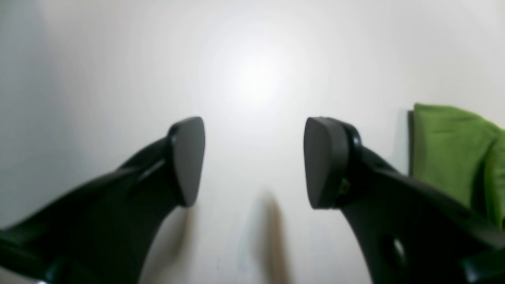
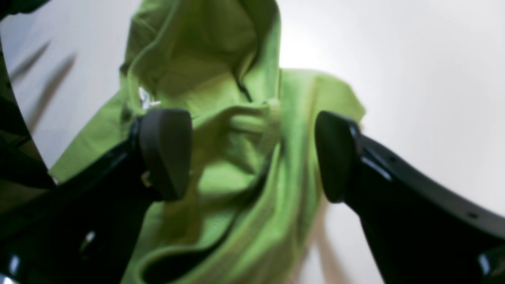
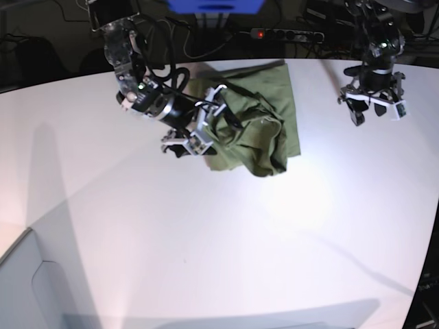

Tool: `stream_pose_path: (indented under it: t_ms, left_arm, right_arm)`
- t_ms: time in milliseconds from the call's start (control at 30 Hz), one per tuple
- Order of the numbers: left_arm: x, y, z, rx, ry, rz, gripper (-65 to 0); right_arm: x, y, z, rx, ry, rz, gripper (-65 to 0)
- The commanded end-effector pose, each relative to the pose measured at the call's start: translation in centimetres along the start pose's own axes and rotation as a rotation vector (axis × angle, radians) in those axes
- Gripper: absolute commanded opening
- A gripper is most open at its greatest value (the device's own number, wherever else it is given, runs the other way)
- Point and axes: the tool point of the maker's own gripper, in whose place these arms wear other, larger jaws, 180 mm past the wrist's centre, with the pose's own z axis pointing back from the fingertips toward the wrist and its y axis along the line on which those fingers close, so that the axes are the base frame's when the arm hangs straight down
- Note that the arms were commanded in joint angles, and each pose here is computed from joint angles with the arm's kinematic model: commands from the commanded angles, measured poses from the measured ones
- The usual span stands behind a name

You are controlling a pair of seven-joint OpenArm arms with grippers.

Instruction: Fold the T-shirt properly

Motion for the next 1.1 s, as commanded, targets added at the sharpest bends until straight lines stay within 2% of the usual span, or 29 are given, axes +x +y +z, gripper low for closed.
stream_pose_path:
  t_ms: [0,200,367,467,800,1000,1067]
  left_arm:
    - [1.3,0.2,0.3,0.004,-0.042,-0.01,-26.5]
    - [0.7,0.4,0.6,0.008,-0.027,-0.012,-26.5]
    - [0.6,0.4,0.6,0.009,-0.026,-0.011,-26.5]
    - [0.6,0.4,0.6,0.009,-0.024,-0.01,-26.5]
    - [0.4,0.4,0.5,0.009,-0.022,-0.006,-26.5]
    - [0.5,0.3,0.4,0.008,-0.024,-0.004,-26.5]
    - [0.5,0.3,0.4,0.008,-0.023,-0.004,-26.5]
  right_arm:
    - [1.9,0.2,0.1,0.017,-0.069,0.009,-18.8]
    - [2.2,0.1,-0.1,0.017,-0.071,0.016,-19.7]
    - [2.0,-0.2,-0.7,0.022,-0.062,0.009,-34.2]
    - [2.2,0.7,-1.0,0.051,-0.06,0.027,-42.1]
    - [2.4,3.1,-1.1,0.107,-0.064,0.051,-46.2]
    - [3.6,4.9,0.3,0.116,-0.114,0.054,-64.7]
    - [3.7,5.6,0.8,0.121,-0.123,0.048,-64.8]
